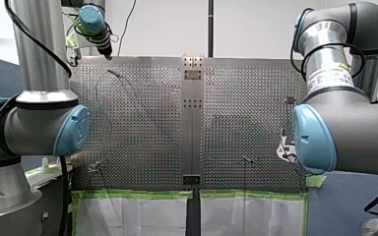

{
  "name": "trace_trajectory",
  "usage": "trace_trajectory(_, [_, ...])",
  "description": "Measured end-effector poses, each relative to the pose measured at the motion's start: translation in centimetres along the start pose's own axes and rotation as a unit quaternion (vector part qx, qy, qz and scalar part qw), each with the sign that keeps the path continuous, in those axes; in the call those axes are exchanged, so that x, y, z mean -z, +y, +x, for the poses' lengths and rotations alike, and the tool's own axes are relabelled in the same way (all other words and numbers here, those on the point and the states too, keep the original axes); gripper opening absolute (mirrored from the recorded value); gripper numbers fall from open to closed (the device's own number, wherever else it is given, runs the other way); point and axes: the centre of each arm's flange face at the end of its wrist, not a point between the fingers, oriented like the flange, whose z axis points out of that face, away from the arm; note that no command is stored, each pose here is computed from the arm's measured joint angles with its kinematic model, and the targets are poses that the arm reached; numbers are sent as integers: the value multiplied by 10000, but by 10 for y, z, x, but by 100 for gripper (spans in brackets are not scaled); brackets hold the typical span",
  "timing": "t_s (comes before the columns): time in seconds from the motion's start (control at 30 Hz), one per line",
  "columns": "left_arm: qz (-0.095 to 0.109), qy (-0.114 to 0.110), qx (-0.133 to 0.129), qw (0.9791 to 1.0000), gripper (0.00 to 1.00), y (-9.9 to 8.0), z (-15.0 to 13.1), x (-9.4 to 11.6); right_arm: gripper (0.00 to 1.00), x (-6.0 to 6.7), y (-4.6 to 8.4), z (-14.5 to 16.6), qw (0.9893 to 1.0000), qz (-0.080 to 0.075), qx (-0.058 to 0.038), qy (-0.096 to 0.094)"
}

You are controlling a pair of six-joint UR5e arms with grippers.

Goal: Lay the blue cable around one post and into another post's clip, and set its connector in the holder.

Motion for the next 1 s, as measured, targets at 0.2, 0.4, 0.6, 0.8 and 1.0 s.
trace_trajectory(0.2, [-13, 1, -275, 9996, 100, 0, 0, 0, 0, 0, 0, 0, 10000, 1, 9, -7])
trace_trajectory(0.4, [-7, 57, -591, 9982, 100, 0, 3, 3, 0, 0, 0, 0, 10000, 1, 15, -5])
trace_trajectory(0.6, [-5, 90, -890, 9960, 100, 0, 7, 6, 0, 0, 0, 0, 10000, 2, 16, -3])
trace_trajectory(0.8, [-6, 93, -1139, 9935, 100, 0, 8, 6, 0, 0, 0, 0, 10000, 1, 16, -4])
trace_trajectory(1.0, [-7, 94, -1407, 9900, 100, 0, 8, 6, 0, 0, 0, 0, 10000, 2, 16, -6])
